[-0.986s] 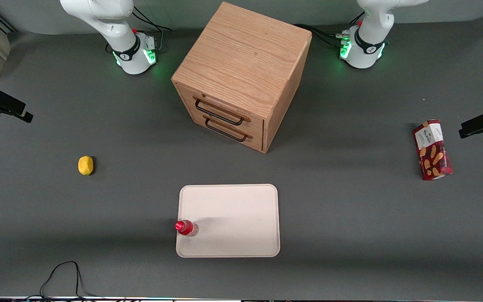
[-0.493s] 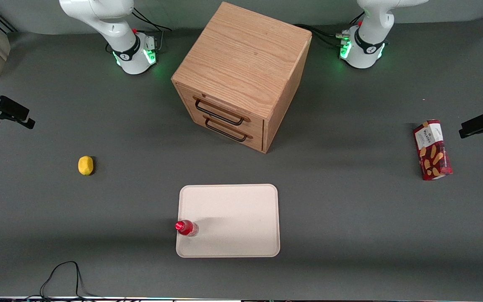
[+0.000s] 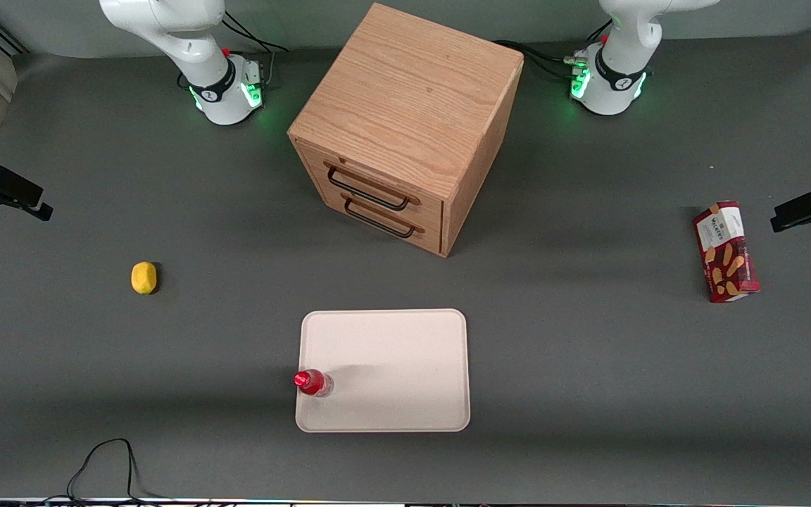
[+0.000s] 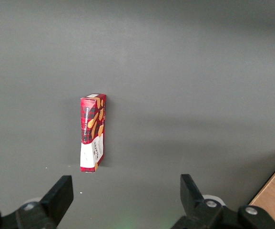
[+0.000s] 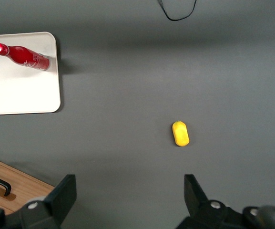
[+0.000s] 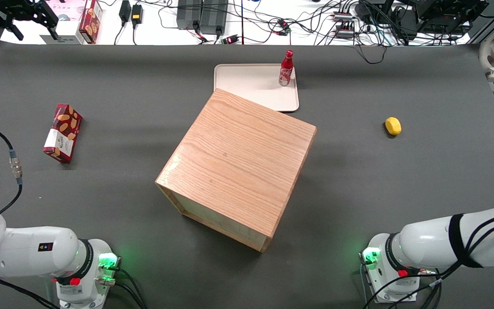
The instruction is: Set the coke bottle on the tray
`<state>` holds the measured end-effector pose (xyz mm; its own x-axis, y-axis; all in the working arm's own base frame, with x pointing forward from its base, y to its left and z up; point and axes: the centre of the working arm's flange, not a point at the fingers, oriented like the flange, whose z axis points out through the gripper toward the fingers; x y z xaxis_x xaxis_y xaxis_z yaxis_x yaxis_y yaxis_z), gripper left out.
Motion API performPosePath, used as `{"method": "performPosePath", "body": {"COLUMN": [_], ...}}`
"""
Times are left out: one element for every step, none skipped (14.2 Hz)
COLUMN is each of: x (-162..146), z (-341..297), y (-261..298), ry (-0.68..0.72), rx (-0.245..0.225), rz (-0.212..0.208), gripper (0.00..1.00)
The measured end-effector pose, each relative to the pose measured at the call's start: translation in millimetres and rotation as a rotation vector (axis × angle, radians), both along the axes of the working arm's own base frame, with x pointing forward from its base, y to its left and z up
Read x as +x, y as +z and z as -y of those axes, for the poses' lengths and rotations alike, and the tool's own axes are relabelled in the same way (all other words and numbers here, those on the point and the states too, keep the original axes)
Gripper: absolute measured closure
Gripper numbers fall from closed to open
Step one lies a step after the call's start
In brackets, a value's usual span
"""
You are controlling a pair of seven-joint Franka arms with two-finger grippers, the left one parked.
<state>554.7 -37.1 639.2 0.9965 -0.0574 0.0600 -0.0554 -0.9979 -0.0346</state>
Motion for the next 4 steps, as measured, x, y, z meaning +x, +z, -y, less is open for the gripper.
{"method": "performPosePath", "body": {"x": [-0.2, -0.4, -0.6, -0.8], "z": [-1.1, -1.9, -2.3, -2.5], "y": [-0.2, -0.4, -0.5, -0.3], "ry": [0.002, 0.004, 0.004, 0.005], "rx": [0.000, 0.000, 0.000, 0.000], "rz": [-0.002, -0.005, -0.006, -0.007], "gripper": [0.00, 0.00, 0.00, 0.00]}}
